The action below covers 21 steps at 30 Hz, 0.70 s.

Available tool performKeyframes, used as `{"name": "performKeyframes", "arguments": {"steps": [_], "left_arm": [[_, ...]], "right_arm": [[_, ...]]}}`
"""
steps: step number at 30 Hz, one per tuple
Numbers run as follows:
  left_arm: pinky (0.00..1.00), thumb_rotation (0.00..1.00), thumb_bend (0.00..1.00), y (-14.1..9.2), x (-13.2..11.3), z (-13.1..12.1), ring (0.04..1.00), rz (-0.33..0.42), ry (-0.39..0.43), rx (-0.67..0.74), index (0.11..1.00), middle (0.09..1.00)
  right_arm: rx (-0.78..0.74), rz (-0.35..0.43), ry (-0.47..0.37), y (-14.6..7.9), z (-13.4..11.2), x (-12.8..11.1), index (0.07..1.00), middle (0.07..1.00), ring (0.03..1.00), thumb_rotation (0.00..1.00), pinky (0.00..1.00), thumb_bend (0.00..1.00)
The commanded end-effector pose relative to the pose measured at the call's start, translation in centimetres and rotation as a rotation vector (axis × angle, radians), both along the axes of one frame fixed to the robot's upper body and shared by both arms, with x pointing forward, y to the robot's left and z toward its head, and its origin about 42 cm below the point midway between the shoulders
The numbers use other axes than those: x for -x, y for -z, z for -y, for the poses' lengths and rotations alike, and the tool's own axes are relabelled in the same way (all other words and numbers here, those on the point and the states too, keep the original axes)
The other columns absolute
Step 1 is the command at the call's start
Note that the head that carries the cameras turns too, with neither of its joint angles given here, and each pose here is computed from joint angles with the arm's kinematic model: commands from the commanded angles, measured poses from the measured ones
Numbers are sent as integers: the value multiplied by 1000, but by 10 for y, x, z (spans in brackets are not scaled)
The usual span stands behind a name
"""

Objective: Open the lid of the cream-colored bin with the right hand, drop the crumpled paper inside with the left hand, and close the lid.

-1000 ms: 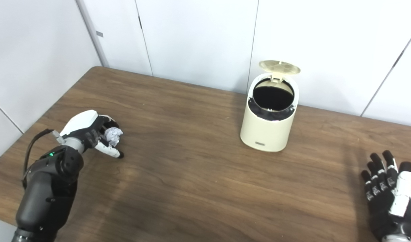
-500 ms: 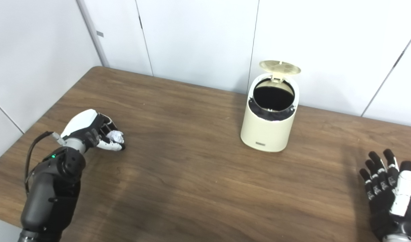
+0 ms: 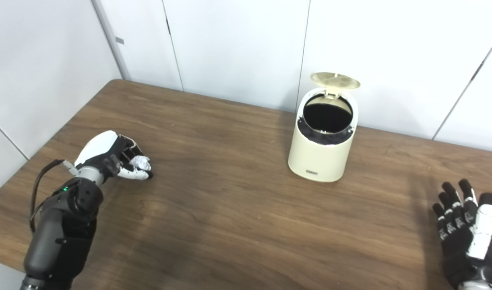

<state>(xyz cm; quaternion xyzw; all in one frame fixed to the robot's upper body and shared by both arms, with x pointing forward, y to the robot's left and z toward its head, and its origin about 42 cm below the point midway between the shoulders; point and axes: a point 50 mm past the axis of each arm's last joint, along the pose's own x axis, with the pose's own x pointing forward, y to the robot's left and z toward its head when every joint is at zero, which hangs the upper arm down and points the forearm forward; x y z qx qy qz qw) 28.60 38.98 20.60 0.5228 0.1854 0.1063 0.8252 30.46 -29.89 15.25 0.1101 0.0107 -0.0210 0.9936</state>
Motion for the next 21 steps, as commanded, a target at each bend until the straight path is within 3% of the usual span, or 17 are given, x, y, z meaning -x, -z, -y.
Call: {"name": "performKeyframes", "arguments": {"steps": [1,3,5,9,21], "left_arm": [[567,0,510,-15,-2,-2,606,51,11,-36,460,557],[623,0,518,-18,-1,2,658,60,19,-38,481,509],[610,0,510,-20,-1,4,631,70,26,-39,461,552],[439,0,503,-25,-3,14,409,109,49,-32,491,472],[450,0,502,-64,-27,73,428,229,183,-14,471,511]], "right_arm": [[-11,63,-8,-14,-1,-3,992,939,974,993,993,587],[-14,59,-12,-12,-2,-3,996,943,975,991,999,591],[-16,57,-13,-11,-3,-3,999,946,974,999,1000,576],[-45,63,-13,-6,-3,-5,1000,968,997,995,1000,560],[-39,67,-21,8,-1,-9,1000,976,1000,999,1000,560]]}}
